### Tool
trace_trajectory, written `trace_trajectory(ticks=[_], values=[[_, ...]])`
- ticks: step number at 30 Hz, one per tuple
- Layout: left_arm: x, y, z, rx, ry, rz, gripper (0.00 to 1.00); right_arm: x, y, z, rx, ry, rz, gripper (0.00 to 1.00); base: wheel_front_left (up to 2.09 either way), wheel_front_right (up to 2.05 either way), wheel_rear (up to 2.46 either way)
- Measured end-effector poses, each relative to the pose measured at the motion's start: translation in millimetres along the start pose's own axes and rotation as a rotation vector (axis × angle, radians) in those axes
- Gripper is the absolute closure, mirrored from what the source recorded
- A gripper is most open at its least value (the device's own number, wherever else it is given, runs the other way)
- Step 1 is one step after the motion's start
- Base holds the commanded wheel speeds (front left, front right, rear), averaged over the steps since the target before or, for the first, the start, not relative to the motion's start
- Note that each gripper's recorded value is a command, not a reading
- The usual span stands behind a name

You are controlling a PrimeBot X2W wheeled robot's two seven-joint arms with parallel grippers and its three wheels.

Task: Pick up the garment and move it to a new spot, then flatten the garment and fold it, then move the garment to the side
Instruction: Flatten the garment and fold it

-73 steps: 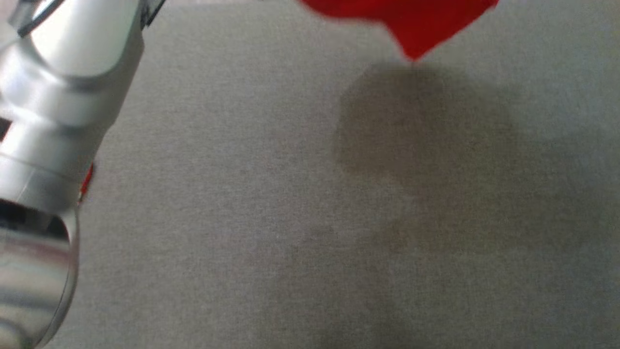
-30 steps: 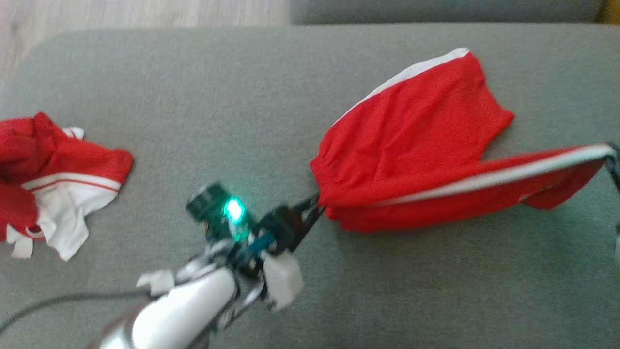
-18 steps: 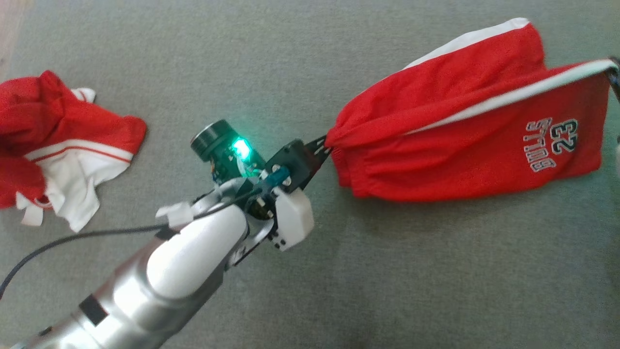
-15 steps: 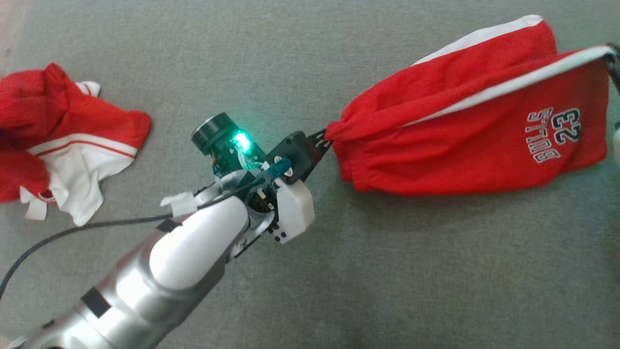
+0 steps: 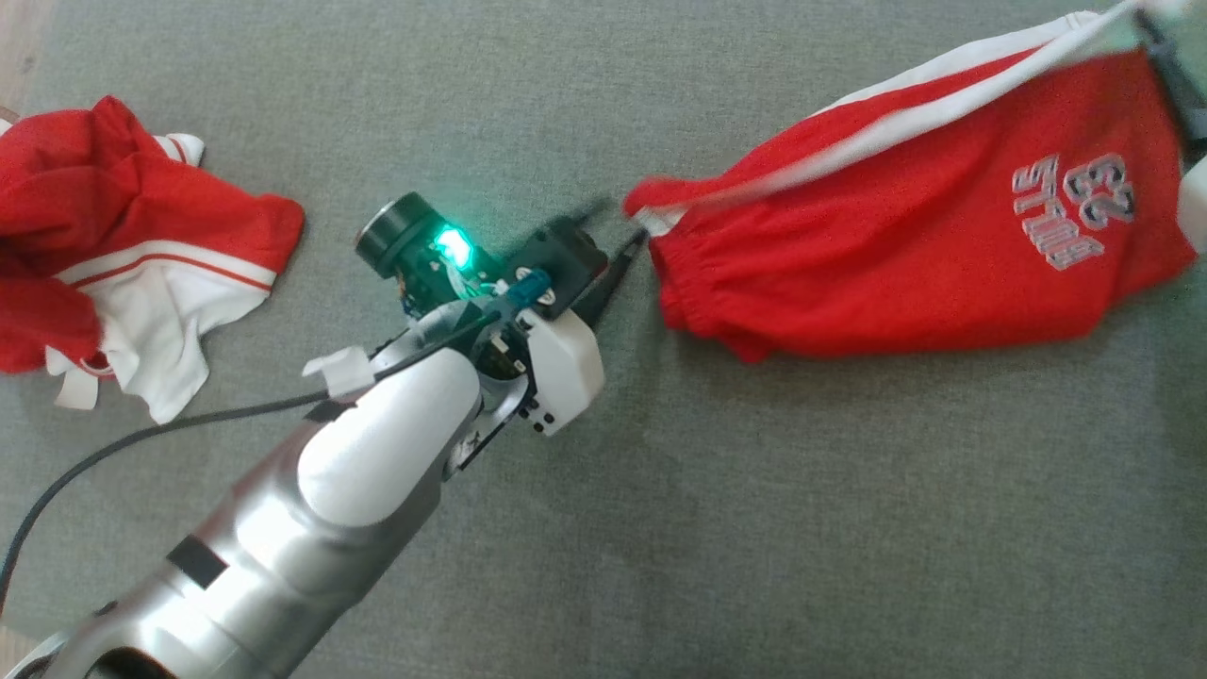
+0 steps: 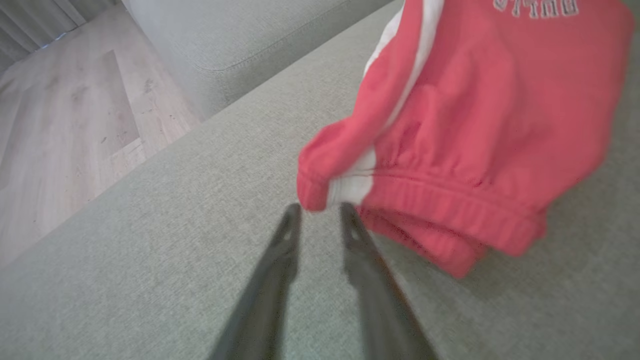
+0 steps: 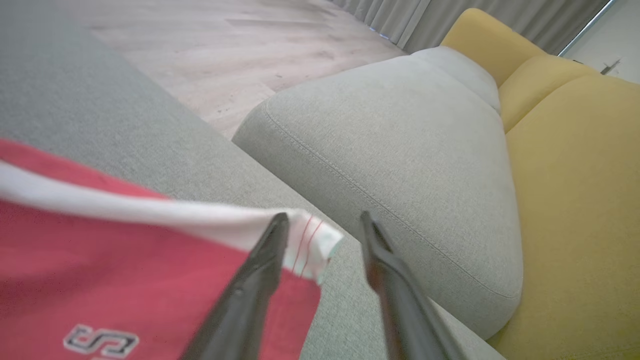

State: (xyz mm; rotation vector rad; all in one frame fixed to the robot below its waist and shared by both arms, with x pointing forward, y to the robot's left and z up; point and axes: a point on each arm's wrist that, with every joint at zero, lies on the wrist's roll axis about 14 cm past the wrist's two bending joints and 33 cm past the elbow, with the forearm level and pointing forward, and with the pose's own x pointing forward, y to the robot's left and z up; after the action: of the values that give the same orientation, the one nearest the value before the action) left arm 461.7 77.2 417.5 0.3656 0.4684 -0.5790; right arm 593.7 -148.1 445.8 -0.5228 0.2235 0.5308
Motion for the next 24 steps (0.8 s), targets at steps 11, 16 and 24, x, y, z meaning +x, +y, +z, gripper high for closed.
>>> trace_trajectory(ticks=[11, 16, 24], values=[[-19, 11, 19, -0.156, -0.253, 0.219, 0.00, -17, 9, -13, 0.327, -0.064, -0.077, 0.00, 0.00, 0.00, 0.00], [-50, 18, 17, -0.278, -0.389, 0.392, 0.00, -30, 22, -65, 0.485, 0.094, -0.108, 0.00, 0.00, 0.00, 0.00], [-111, 28, 57, -0.314, -0.591, 0.584, 0.00, -14, 33, -88, 0.701, 0.219, -0.123, 0.00, 0.00, 0.00, 0.00]])
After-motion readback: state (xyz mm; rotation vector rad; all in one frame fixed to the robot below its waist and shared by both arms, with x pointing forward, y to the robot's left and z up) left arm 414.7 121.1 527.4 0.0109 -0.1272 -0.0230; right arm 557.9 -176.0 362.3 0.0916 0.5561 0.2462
